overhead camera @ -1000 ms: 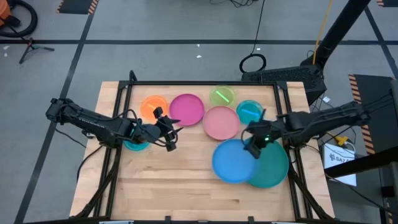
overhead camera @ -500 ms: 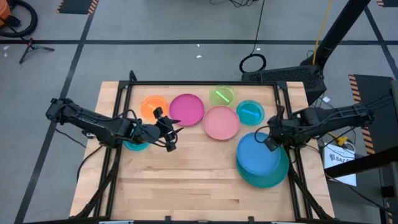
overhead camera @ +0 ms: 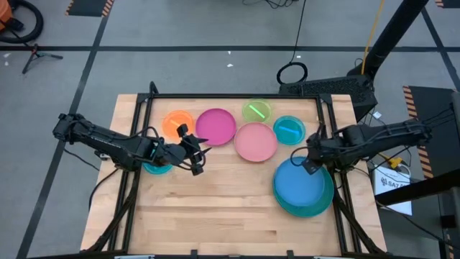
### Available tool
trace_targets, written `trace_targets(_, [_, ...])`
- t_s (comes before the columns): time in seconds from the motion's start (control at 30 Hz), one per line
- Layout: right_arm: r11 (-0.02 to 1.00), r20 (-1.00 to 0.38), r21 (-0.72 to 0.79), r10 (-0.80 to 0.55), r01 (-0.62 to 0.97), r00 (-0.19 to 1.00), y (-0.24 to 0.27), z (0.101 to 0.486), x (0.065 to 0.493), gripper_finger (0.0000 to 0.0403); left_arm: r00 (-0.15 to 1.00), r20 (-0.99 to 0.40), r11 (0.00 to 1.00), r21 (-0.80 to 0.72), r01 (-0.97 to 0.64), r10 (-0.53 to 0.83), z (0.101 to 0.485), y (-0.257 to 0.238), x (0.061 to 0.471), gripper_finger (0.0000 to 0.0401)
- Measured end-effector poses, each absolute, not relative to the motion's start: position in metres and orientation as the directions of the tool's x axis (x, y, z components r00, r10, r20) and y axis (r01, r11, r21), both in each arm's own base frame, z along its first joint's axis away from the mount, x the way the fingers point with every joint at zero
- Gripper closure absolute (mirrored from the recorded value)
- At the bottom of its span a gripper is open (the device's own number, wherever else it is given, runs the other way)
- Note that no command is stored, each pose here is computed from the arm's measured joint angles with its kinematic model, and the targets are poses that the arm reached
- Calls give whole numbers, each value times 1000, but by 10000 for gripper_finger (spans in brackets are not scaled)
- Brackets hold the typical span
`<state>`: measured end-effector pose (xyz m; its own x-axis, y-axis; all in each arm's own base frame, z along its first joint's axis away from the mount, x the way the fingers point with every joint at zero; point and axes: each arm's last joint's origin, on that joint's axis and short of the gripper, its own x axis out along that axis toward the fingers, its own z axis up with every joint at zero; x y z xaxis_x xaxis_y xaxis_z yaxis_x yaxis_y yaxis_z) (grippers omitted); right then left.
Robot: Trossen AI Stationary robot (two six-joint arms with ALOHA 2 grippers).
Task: Stack plastic plates
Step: Stack the blue plate on top of the green plate, then stack the light pink plate on top of the blue plate
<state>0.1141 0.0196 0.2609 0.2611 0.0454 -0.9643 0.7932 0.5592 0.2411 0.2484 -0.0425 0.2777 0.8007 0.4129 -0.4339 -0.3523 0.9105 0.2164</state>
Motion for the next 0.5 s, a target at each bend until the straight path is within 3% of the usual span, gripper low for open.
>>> trace_targets(0.23, [561, -966, 219, 8, 799, 260, 20, 259, 120, 305, 801, -434, 911, 216, -352, 413, 278, -42, 248, 247])
trace_targets(0.5, [607, -869, 361, -57, 708, 492, 22, 263, 154, 305, 799, -438, 910, 219, -351, 413, 277, -42, 248, 247])
